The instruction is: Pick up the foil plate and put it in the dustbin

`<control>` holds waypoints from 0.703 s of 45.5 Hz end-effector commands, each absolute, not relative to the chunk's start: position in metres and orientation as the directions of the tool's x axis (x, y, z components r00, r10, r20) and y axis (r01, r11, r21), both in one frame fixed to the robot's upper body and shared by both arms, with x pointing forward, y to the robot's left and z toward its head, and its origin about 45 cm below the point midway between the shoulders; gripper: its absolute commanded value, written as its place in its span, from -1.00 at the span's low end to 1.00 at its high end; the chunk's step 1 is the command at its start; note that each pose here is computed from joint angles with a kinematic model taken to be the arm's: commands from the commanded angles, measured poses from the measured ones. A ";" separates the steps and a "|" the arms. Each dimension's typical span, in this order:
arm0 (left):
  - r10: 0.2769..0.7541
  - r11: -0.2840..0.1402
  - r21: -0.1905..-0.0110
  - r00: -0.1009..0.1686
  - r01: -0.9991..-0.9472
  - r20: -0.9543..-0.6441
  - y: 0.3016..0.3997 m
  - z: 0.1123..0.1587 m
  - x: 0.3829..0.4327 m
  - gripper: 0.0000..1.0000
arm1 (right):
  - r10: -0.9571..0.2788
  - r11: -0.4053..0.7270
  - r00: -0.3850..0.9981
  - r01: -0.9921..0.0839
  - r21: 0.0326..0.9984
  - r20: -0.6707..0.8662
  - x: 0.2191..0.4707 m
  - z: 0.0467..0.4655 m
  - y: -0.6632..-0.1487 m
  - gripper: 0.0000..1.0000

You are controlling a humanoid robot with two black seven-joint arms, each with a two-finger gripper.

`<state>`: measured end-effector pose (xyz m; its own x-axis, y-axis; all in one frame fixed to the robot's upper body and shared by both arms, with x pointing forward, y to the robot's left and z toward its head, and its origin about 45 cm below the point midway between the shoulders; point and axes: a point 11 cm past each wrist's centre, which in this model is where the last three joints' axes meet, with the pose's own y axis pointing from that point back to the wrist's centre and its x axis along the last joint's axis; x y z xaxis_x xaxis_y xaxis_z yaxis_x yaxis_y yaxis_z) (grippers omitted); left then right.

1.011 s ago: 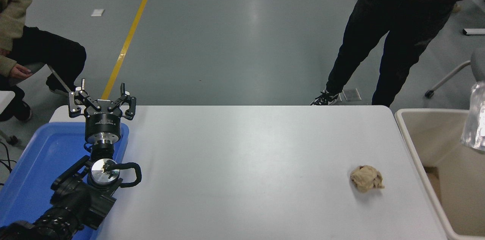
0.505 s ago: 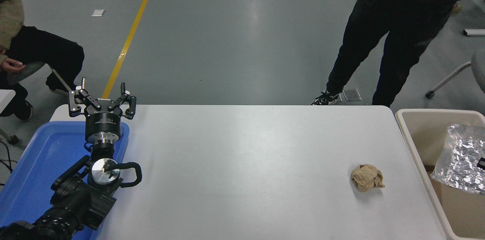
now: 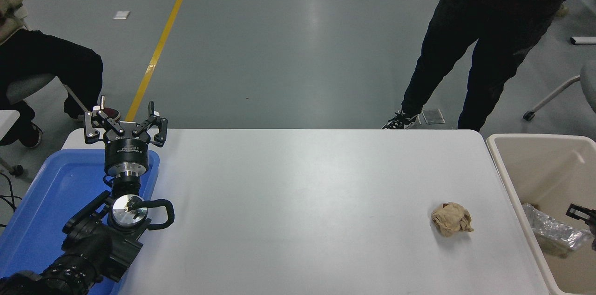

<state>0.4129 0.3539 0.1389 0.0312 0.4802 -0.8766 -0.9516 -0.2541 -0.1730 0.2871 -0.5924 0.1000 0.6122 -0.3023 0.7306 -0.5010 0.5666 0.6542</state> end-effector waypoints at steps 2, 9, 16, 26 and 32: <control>0.478 -0.253 -0.173 0.033 -0.952 -0.878 0.3523 0.1390 0.4134 0.98 | -0.265 0.536 0.593 -0.564 0.628 0.760 0.331 0.168 -0.594 1.00; 0.477 -0.252 -0.173 0.033 -0.952 -0.878 0.3515 0.1387 0.4134 0.98 | -0.257 0.448 0.622 -0.602 0.662 0.739 0.363 0.226 -0.563 1.00; 0.477 -0.252 -0.173 0.033 -0.952 -0.878 0.3515 0.1387 0.4134 0.98 | -0.248 0.321 0.714 -0.578 0.751 0.655 0.383 0.261 -0.509 1.00; 0.477 -0.252 -0.171 0.032 -0.952 -0.878 0.3517 0.1381 0.4129 0.98 | -0.177 0.029 0.893 -0.416 0.909 0.414 0.379 0.287 -0.387 1.00; 0.478 -0.253 -0.172 0.031 -0.952 -0.878 0.3524 0.1383 0.4129 0.98 | -0.016 -0.048 0.950 -0.312 0.949 0.312 0.375 0.302 -0.310 1.00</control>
<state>0.4133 0.3517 0.1387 0.0329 0.4771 -0.8783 -0.9522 -0.2521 -0.1726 0.3904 -0.4149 0.2666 0.8475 -0.2164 0.4846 -0.4754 0.0962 0.8745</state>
